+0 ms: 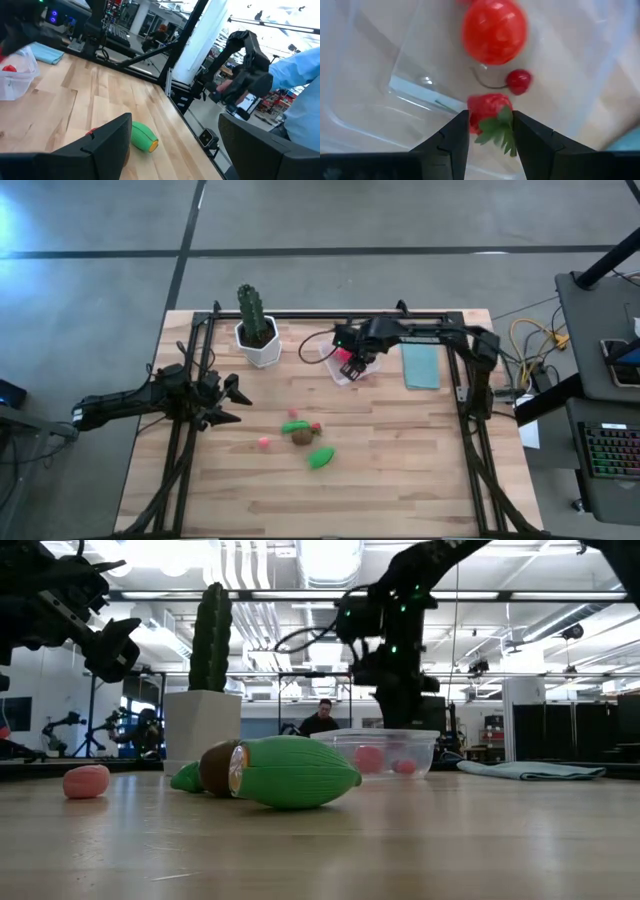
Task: Pick and placing Produce into tupperware
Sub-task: Put the right strawberry into the transparent bin, then put the strawberry into the transparent bin
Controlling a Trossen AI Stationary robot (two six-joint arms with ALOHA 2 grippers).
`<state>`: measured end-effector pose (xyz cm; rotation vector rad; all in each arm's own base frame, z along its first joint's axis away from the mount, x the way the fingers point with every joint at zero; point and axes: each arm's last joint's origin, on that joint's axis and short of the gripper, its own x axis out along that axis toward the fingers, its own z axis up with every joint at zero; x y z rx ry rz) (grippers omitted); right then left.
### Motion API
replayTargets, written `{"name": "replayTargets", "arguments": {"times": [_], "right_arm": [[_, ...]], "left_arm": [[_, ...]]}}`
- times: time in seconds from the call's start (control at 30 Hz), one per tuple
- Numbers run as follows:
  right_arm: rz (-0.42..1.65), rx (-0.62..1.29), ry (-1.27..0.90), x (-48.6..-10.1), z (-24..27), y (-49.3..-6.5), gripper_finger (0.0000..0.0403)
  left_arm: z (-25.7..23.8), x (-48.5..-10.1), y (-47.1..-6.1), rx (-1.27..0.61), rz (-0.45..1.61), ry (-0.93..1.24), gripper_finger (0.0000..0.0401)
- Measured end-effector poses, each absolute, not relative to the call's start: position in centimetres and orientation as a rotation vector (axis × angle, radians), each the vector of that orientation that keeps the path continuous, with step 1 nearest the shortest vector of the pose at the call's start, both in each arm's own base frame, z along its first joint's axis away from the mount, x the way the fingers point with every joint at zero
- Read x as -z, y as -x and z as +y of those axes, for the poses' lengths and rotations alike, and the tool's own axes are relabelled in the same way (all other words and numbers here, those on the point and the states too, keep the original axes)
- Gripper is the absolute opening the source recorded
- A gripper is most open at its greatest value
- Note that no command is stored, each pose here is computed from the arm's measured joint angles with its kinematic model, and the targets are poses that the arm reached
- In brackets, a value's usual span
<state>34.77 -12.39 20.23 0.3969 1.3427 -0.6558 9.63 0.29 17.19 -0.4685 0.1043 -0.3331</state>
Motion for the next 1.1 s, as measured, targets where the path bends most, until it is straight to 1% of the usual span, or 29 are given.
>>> {"name": "replayTargets", "arguments": {"times": [0.13, 0.23, 0.43, 0.57, 0.63, 0.7, 0.77, 0.9, 0.97, 1.1], "right_arm": [[1.367, 0.645, -0.382, -19.4, -12.4, -35.0, 0.0144], [1.354, 0.628, -0.382, -19.9, -12.3, -35.0, 0.0162], [1.251, 0.624, -0.374, -22.7, -12.1, -34.5, 0.022], [1.2, 0.603, -0.359, -24.5, -11.5, -34.4, 0.0244], [1.172, 0.536, -0.344, -25.6, -10.5, -34.5, 0.025], [1.167, 0.414, -0.334, -26.2, -9.1, -34.8, 0.0253], [1.178, 0.299, -0.302, -26.3, -7.6, -35.2, 0.0254], [1.203, 0.171, -0.201, -26.1, -5.0, -35.7, 0.0251], [1.209, 0.062, -0.166, -26.0, -4.0, -35.9, 0.0252], [1.203, -0.119, 0.008, -26.0, -2.1, -36.0, 0.0249]], "left_arm": [[0.3, -17.2, -9.6, 0.333, 0.105, 0.469, 0.0283], [0.3, -17.2, -9.6, 0.333, 0.105, 0.469, 0.0283], [0.3, -17.2, -9.6, 0.333, 0.104, 0.469, 0.0283], [0.3, -17.2, -9.6, 0.333, 0.105, 0.469, 0.0283], [0.3, -17.2, -9.6, 0.333, 0.104, 0.469, 0.0283], [0.3, -17.2, -9.6, 0.333, 0.105, 0.469, 0.0283], [0.3, -17.2, -9.6, 0.333, 0.104, 0.468, 0.0283], [0.3, -17.2, -9.6, 0.333, 0.105, 0.469, 0.0283], [0.3, -17.2, -9.6, 0.333, 0.105, 0.469, 0.0283], [0.3, -17.2, -9.6, 0.333, 0.104, 0.469, 0.0283]]}}
